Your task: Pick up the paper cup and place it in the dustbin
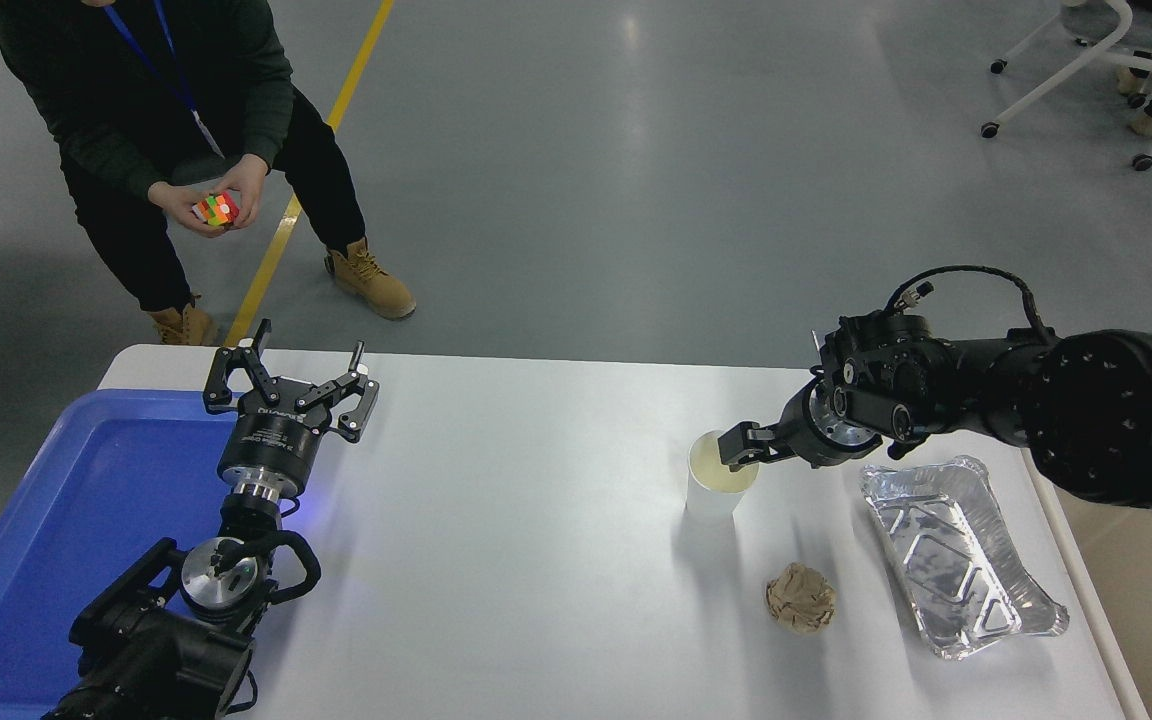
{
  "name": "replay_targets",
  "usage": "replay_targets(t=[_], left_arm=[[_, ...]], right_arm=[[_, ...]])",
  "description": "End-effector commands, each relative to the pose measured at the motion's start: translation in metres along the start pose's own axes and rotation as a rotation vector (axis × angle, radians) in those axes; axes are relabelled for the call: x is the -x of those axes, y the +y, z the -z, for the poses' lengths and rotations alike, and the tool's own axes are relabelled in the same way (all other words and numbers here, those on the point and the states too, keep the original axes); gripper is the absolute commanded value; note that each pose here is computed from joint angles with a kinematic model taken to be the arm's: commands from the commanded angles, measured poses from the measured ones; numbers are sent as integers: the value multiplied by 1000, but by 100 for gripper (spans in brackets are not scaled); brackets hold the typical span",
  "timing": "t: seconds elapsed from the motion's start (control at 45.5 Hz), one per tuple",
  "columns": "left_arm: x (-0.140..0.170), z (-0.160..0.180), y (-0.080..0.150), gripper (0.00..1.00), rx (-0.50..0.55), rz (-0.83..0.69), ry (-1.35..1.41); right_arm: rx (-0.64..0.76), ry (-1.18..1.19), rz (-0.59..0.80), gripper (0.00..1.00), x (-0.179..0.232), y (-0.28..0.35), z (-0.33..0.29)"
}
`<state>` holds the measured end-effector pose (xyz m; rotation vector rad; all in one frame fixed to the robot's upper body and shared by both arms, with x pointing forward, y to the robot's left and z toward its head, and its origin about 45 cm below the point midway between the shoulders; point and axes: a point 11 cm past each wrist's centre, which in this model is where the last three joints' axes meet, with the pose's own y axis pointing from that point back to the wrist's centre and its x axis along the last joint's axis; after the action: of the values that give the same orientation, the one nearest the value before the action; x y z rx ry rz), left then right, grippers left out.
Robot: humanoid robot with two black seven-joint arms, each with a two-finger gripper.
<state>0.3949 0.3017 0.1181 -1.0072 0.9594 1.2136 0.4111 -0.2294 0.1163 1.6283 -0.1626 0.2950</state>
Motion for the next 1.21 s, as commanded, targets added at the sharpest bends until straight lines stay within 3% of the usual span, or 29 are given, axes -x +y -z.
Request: replay_targets(t=[0.0,0.066,0.22,0.286,0.791,1.187], left_arm=[[0,0,0,99,0,0,0],[0,0,0,99,0,0,0],[0,0,0,99,0,0,0],[0,0,0,99,0,0,0],[0,0,0,99,0,0,0],[0,0,0,99,0,0,0]], right_arm=[[-2,-2,-1,75,6,-6,0],[-2,-2,-3,58,6,-7,0],[2,-4,-6,33,7,-9,-3],[3,-3,-7,0,7,-9,-4],[2,33,-17,0,-20,19,8],[-7,122,37,0,-60,128,58]])
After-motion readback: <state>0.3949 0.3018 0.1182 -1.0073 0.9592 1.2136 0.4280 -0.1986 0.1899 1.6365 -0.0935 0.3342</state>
